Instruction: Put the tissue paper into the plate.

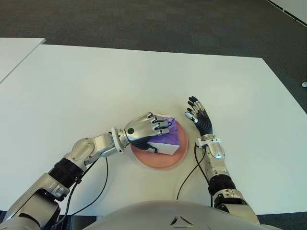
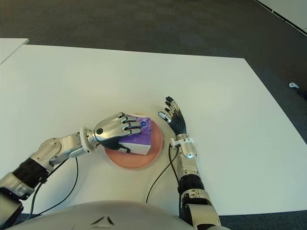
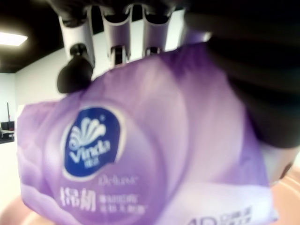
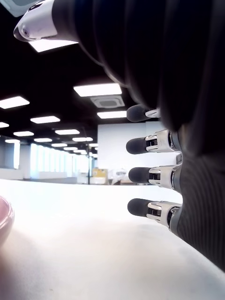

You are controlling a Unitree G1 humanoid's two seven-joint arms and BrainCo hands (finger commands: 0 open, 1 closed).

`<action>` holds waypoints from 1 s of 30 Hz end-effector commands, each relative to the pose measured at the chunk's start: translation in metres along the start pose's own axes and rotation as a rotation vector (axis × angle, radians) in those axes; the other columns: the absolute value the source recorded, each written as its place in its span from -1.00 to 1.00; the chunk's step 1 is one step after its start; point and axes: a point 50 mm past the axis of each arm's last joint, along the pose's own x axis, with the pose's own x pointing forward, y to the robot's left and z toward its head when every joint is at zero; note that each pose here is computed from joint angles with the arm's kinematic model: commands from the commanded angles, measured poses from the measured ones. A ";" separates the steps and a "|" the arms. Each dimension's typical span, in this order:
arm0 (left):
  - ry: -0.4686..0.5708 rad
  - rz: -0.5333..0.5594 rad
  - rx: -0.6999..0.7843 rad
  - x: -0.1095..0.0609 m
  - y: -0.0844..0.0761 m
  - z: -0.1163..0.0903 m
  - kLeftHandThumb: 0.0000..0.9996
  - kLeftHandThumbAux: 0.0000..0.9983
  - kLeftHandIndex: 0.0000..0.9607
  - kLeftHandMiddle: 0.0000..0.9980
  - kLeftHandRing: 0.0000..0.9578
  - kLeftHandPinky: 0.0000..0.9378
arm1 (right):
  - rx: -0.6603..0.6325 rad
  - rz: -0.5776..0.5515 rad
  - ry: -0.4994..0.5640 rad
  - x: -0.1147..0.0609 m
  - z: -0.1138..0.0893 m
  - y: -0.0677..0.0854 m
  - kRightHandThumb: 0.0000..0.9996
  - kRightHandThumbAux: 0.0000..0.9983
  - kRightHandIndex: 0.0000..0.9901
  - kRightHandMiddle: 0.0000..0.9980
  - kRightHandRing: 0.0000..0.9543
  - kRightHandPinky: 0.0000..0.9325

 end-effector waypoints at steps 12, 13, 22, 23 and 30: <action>0.022 -0.172 -0.380 -0.016 0.014 -0.001 -0.94 -0.20 -0.92 -0.91 -0.94 -0.96 | 0.085 -0.022 0.301 -0.046 -0.050 0.013 -1.00 0.14 -1.00 -1.00 -1.00 -1.00; 0.026 -0.168 -0.394 -0.017 0.016 -0.002 -0.93 -0.25 -0.95 -0.95 -0.96 -0.98 | 0.082 -0.021 0.301 -0.046 -0.050 0.013 -1.00 0.14 -1.00 -1.00 -1.00 -1.00; 0.059 -0.121 -0.441 -0.010 0.028 -0.026 -0.75 -0.52 -1.00 -1.00 -1.00 -1.00 | 0.076 -0.028 0.317 -0.045 -0.051 0.014 -1.00 0.14 -1.00 -1.00 -1.00 -1.00; 0.059 -0.115 -0.442 -0.010 0.029 -0.027 -0.72 -0.54 -1.00 -1.00 -1.00 -1.00 | 0.077 -0.028 0.319 -0.045 -0.052 0.014 -1.00 0.14 -1.00 -1.00 -1.00 -1.00; 0.081 -0.088 -0.426 -0.012 0.030 -0.030 -0.64 -0.60 -1.00 -1.00 -1.00 -1.00 | 0.074 -0.028 0.321 -0.044 -0.052 0.013 -1.00 0.16 -1.00 -1.00 -1.00 -1.00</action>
